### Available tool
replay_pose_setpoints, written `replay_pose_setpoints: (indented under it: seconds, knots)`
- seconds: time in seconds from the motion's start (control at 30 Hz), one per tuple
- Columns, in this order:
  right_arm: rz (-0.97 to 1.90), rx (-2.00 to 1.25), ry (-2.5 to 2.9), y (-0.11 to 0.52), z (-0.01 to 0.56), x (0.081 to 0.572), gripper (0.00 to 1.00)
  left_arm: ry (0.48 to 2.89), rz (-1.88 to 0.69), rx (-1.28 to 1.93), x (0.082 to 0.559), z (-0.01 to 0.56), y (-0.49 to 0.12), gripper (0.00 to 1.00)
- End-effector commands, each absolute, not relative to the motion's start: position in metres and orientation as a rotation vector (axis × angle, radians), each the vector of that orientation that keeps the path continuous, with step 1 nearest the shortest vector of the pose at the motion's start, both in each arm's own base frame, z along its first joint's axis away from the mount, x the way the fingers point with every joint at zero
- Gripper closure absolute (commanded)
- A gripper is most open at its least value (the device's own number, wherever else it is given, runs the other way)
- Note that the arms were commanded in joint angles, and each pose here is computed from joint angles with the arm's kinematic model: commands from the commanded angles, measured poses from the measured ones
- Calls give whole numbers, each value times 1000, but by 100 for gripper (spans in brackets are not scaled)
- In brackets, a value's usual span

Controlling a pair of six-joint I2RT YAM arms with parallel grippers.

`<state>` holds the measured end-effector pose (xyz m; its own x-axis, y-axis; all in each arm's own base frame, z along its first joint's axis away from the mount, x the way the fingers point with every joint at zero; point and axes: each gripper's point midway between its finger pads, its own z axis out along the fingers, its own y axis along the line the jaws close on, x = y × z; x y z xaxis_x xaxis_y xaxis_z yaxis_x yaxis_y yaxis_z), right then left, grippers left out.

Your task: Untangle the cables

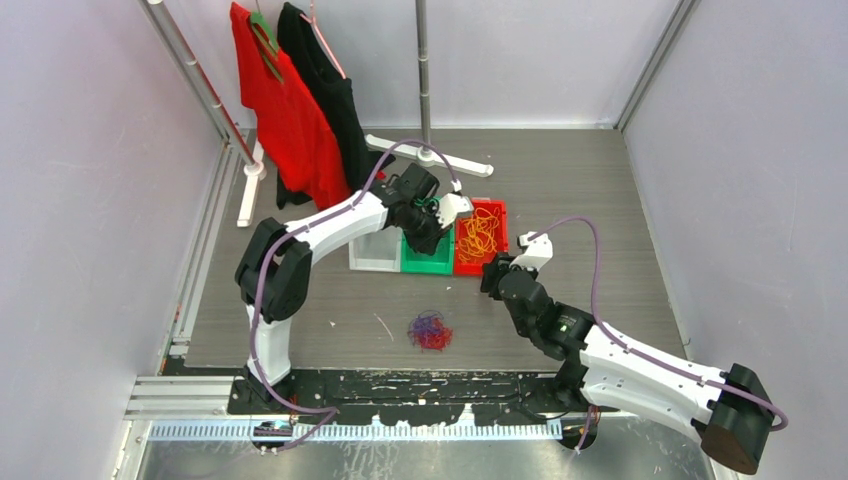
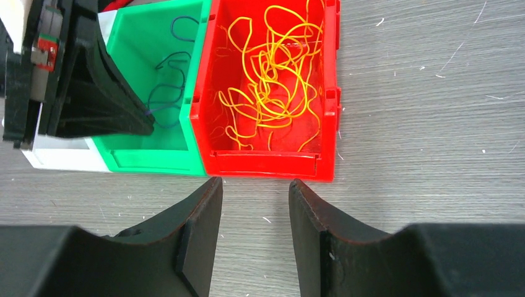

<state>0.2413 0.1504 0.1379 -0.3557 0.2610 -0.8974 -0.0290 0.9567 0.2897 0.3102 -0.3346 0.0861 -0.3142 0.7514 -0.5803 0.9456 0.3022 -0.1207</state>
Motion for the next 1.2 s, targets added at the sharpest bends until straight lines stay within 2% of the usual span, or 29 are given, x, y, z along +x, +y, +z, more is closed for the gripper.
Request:
replay_pose_setpoints:
  seconds: [0.0, 0.17, 0.23, 0.27, 0.37, 0.43, 0.53, 0.6, 0.7, 0.8, 0.97, 1.17]
  knots:
    - [350, 219, 1879, 155, 146, 247, 51, 2049, -414, 1399, 367, 92, -333, 100]
    - [362, 209, 1888, 159, 143, 246, 51, 2100, -393, 1384, 373, 60, -332, 100]
    - [378, 167, 1898, 164, 143, 245, 48, 2132, -422, 1385, 367, 53, -333, 97]
    - [385, 151, 1905, 166, 143, 244, 46, 2142, -436, 1386, 364, 53, -332, 89]
    - [426, 53, 1924, 178, 141, 239, 41, 2164, -487, 1424, 347, 64, -327, 50]
    - [481, -19, 1937, 190, 141, 234, 39, 2166, -547, 1449, 332, 85, -323, 29]
    - [598, -154, 1970, 214, 139, 222, 37, 2159, -655, 1446, 309, 119, -318, 10]
    - [683, -247, 2008, 231, 135, 210, 37, 2158, -729, 1448, 291, 140, -314, 3]
    - [776, -298, 2060, 248, 126, 199, 38, 2181, -839, 1441, 263, 170, -308, 0]
    - [742, -225, 2075, 242, 116, 204, 39, 2183, -908, 1427, 240, 189, -300, 0]
    - [670, -156, 2040, 235, 121, 220, 42, 2181, -888, 1390, 225, 203, -280, 3]
    - [795, -286, 2048, 260, 128, 204, 45, 2204, -938, 1380, 201, 200, -249, 19]
